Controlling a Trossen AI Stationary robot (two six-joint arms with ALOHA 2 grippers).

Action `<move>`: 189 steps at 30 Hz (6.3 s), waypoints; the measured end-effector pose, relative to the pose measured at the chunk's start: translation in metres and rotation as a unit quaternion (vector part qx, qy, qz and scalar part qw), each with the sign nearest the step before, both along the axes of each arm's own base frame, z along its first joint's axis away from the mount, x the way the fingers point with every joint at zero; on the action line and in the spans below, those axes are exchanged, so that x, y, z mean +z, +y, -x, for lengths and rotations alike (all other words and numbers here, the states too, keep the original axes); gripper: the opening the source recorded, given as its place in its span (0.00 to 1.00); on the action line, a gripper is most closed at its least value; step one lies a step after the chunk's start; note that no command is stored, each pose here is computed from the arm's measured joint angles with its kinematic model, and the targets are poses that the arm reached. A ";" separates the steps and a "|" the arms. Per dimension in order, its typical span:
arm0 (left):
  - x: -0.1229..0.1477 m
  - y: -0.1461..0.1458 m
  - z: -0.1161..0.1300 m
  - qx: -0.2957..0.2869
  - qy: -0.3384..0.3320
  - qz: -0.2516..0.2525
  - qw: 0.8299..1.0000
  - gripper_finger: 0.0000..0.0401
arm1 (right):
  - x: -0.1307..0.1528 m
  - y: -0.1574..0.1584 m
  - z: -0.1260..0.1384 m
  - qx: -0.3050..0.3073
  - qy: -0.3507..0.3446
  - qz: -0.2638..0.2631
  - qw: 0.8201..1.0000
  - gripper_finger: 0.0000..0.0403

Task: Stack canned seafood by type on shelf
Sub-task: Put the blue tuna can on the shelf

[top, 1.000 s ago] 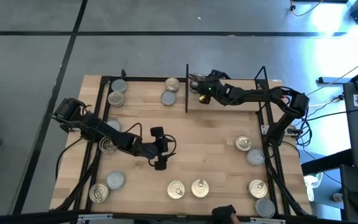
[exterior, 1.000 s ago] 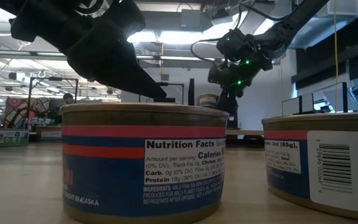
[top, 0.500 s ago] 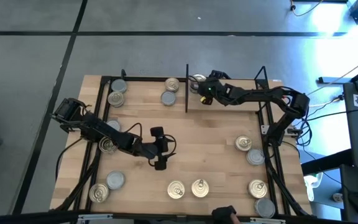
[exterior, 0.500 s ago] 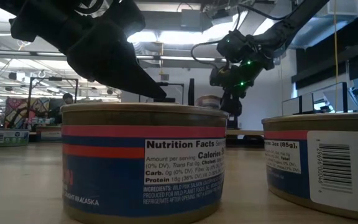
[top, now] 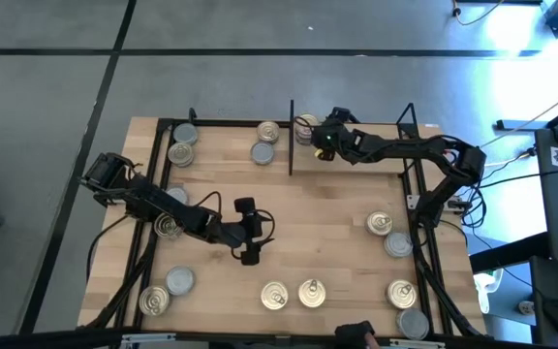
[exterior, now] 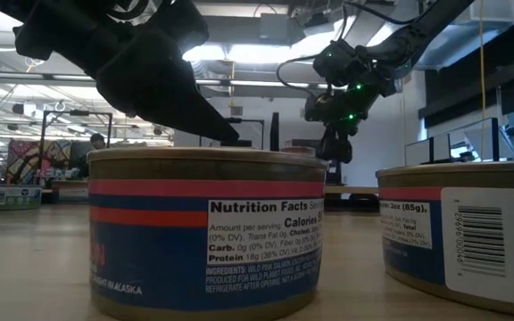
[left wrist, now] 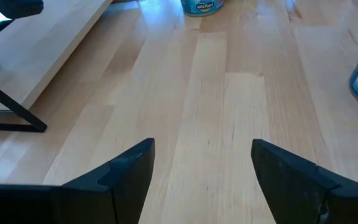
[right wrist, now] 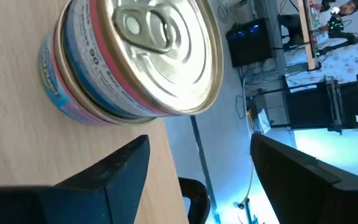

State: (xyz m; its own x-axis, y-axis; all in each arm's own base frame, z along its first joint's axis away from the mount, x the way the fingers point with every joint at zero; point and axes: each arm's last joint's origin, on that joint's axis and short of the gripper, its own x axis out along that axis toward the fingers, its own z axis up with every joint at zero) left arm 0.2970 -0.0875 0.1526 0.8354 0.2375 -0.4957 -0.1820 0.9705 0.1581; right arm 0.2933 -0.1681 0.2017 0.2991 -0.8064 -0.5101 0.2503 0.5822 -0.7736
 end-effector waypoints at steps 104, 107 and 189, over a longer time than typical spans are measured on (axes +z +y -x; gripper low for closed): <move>0.040 -0.111 -0.011 0.019 0.152 0.073 0.986 0.66 | -0.036 0.407 0.062 0.237 -0.122 -0.417 0.869 0.69; 0.049 -0.122 -0.027 -0.026 0.070 0.098 0.992 0.66 | -0.030 0.410 0.063 0.252 -0.126 -0.420 0.863 0.67; -0.001 -0.125 -0.076 -0.116 0.002 0.042 0.992 0.66 | -0.069 0.421 0.087 0.215 -0.137 -0.346 0.903 0.02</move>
